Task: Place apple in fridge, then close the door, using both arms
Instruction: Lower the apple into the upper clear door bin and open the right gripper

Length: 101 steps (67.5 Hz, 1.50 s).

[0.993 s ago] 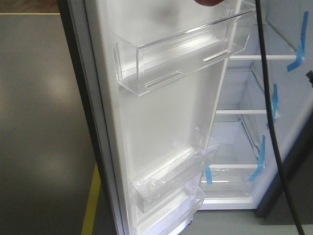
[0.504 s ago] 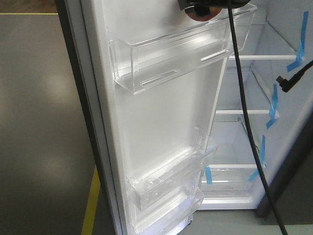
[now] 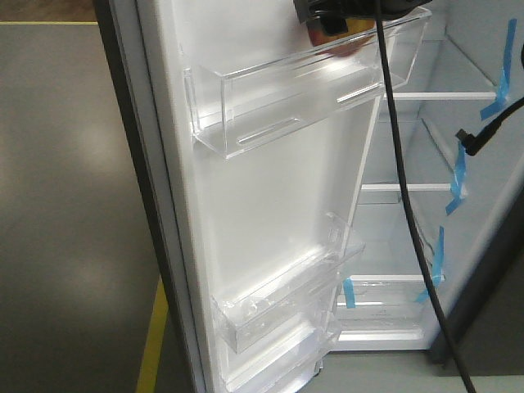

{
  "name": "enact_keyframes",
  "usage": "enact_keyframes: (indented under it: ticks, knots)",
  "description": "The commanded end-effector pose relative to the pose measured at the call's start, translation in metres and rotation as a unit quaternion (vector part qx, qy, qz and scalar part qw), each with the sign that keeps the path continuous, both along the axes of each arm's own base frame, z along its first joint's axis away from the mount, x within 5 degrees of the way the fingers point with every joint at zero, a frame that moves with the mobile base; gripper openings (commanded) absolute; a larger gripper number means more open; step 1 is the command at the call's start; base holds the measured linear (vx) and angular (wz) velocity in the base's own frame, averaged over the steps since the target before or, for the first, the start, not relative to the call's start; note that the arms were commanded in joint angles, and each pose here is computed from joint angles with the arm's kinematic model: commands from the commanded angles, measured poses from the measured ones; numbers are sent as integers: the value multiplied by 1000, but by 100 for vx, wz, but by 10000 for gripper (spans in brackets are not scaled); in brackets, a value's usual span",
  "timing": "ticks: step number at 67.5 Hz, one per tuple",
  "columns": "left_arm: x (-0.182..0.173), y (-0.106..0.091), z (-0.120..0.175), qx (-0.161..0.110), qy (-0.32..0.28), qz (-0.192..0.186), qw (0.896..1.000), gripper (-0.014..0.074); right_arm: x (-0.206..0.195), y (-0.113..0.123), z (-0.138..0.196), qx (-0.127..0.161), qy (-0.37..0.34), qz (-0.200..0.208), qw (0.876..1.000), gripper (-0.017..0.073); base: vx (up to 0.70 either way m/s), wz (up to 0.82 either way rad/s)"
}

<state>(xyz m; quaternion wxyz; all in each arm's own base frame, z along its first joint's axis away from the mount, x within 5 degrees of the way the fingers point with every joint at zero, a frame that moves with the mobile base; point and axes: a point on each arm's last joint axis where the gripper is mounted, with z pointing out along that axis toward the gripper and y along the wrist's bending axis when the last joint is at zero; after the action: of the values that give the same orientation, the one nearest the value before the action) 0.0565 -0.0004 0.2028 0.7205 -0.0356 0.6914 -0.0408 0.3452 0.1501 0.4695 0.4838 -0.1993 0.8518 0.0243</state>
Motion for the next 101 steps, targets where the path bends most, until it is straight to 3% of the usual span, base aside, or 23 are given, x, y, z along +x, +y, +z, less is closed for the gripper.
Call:
enact_keyframes:
  ticks: [1, 28, 46, 71, 101]
  knots:
    - [-1, 1, 0, -5, -33, 5, 999, -6, -12, -8, 29, 25, -64, -2, 998, 577, 0, 0]
    - [-1, 1, 0, -5, -33, 5, 999, -6, -53, -27, 56, 40, -59, -7, 997, 582, 0, 0]
    - [-1, 1, 0, -5, -33, 5, 999, -6, -100, -38, 69, 74, -54, 32, 995, 581, 0, 0]
    - [-1, 1, 0, -5, -33, 5, 999, -6, -173, -70, 7, 101, -53, 32, 993, 581, 0, 0]
    - [-1, 1, 0, -5, -33, 5, 999, -6, -250, -107, -85, 96, -17, 24, 995, 581, 0, 0]
